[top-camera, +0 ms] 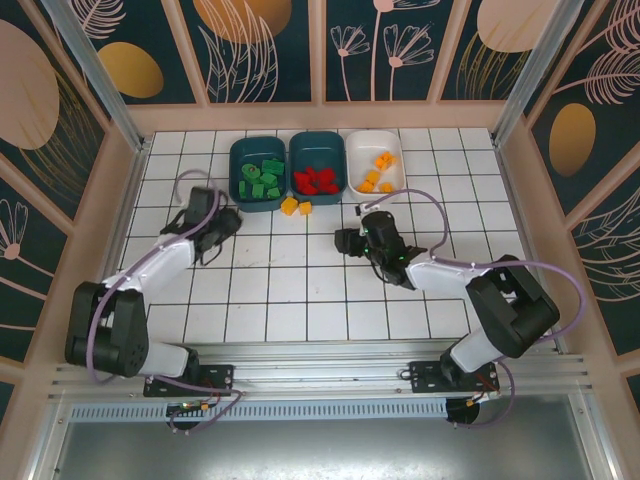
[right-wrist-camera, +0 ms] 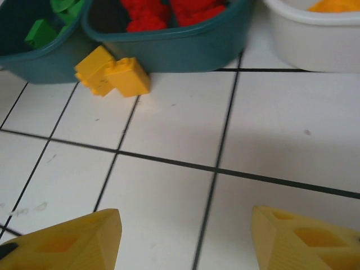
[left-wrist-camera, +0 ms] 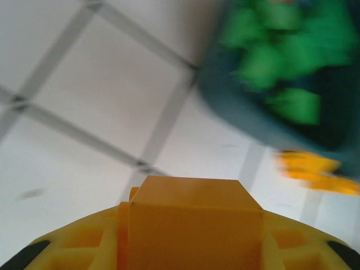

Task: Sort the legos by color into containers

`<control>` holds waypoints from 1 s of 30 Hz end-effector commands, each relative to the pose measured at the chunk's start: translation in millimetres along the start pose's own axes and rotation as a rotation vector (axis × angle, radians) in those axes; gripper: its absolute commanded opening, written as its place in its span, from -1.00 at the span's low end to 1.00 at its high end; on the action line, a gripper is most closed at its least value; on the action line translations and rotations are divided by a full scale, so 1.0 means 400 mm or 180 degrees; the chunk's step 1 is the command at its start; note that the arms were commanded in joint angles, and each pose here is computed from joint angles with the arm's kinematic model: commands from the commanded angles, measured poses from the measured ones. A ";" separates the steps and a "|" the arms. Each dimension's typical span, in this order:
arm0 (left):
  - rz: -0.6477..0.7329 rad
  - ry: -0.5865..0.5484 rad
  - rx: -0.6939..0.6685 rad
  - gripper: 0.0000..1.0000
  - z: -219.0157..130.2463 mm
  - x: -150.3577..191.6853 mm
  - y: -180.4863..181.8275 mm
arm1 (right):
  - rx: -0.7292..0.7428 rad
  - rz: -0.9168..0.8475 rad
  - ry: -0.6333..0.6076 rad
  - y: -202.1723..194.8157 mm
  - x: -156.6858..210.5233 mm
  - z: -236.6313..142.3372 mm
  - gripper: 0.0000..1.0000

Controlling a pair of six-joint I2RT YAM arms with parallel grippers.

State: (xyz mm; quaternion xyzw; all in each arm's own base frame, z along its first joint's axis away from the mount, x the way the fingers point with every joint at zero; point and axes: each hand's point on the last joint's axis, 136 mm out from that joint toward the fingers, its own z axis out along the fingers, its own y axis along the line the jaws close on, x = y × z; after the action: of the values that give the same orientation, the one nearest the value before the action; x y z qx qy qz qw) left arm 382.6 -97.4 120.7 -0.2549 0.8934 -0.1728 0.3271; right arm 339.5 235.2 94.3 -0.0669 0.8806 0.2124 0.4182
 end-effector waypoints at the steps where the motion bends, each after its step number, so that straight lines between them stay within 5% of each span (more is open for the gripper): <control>1: 0.0454 0.0159 0.0858 -0.47 0.015 0.019 -0.285 | 0.0096 0.0489 -0.0237 -0.069 -0.034 -0.033 0.25; 6: 0.1095 0.0513 0.1623 -0.48 0.096 0.119 -0.609 | 0.0517 0.0730 -0.0563 -0.172 -0.060 -0.089 0.24; 12: 0.1260 0.0727 0.2142 -0.47 0.203 0.170 -0.817 | 0.0672 0.0811 -0.0735 -0.212 -0.070 -0.119 0.24; 21: 0.1152 0.0888 0.2298 -0.28 0.331 0.200 -0.893 | 0.0785 0.0823 -0.0804 -0.239 -0.079 -0.139 0.24; 30: 0.1197 0.0834 0.2358 0.41 0.323 0.193 -0.907 | 0.0832 0.0775 -0.0878 -0.248 -0.094 -0.154 0.26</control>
State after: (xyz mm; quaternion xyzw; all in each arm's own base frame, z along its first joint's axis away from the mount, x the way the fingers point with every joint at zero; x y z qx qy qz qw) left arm 540.8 -450.4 135.4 0.0559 0.8508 -0.4340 0.2909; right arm 347.6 126.5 116.9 0.1123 0.8491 0.1628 0.4898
